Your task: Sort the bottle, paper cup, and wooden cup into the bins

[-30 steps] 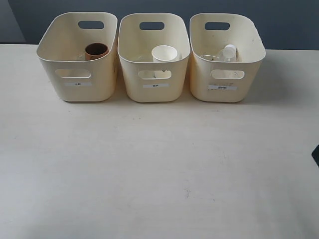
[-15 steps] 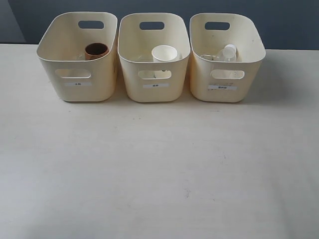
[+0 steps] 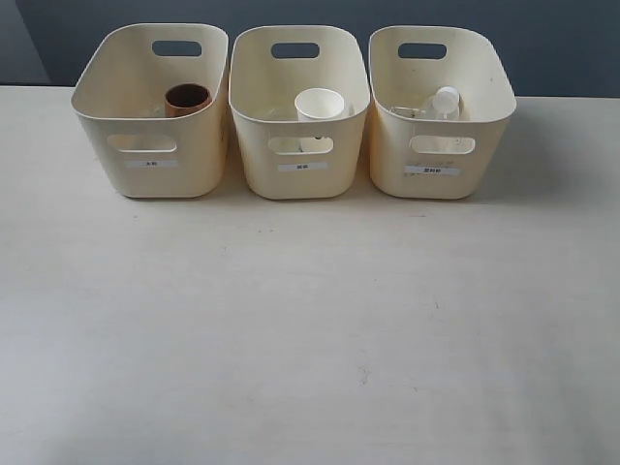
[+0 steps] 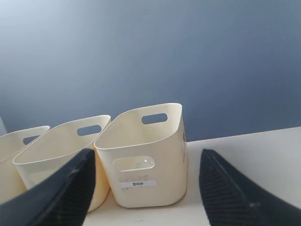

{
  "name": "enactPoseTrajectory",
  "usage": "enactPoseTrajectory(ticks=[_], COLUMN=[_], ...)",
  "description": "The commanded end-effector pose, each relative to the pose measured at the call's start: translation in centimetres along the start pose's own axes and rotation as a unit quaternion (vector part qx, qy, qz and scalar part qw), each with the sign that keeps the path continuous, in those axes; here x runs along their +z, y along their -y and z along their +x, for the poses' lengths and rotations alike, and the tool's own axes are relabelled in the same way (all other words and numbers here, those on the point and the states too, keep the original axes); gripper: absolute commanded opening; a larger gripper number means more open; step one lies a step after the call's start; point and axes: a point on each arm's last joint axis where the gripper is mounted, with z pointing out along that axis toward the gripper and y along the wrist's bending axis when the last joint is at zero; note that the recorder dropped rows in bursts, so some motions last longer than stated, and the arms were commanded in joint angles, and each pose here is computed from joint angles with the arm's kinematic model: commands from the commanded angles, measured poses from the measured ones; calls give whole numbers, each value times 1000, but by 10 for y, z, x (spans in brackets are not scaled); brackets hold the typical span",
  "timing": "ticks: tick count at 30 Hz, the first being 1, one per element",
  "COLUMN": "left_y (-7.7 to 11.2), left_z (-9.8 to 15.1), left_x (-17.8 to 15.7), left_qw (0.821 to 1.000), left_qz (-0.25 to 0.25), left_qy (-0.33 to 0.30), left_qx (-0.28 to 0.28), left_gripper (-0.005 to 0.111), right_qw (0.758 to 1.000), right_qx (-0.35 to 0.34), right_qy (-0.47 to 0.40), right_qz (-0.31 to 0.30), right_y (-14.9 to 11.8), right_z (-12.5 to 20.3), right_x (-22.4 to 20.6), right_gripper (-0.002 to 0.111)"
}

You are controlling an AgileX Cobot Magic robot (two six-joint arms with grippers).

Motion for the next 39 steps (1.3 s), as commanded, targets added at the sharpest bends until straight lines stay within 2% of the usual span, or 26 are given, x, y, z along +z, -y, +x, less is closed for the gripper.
enactPoseTrajectory(ticks=[1,4,7,9,12,19,29,39], left_y=[0,0,0,0,0,0,0,0], left_z=[0,0,0,0,0,0,0,0], left_x=[0,0,0,0,0,0,0,0], left_qw=[1000,1000,1000,1000,1000,1000,1000,1000], left_qz=[2,2,2,2,2,2,2,2], left_qy=[3,3,3,3,3,3,3,3], left_qx=[-2,-2,-2,-2,-2,-2,-2,-2], left_gripper=[0,0,0,0,0,0,0,0], right_qw=[1000,1000,999,999,996,985,989,989], right_qx=[-2,2,43,-23,-78,-135,-93,-93], right_qy=[-1,0,-16,-47,-46,-103,-114,-114], right_qz=[8,7,17,10,-4,-7,-11,-11], right_y=[2,1,3,2,0,1,0,0], right_z=[1,1,4,9,9,19,21,21], right_x=[-1,-1,-1,-1,-1,-3,-3,-3], right_gripper=[61,61,61,61,61,61,61,61])
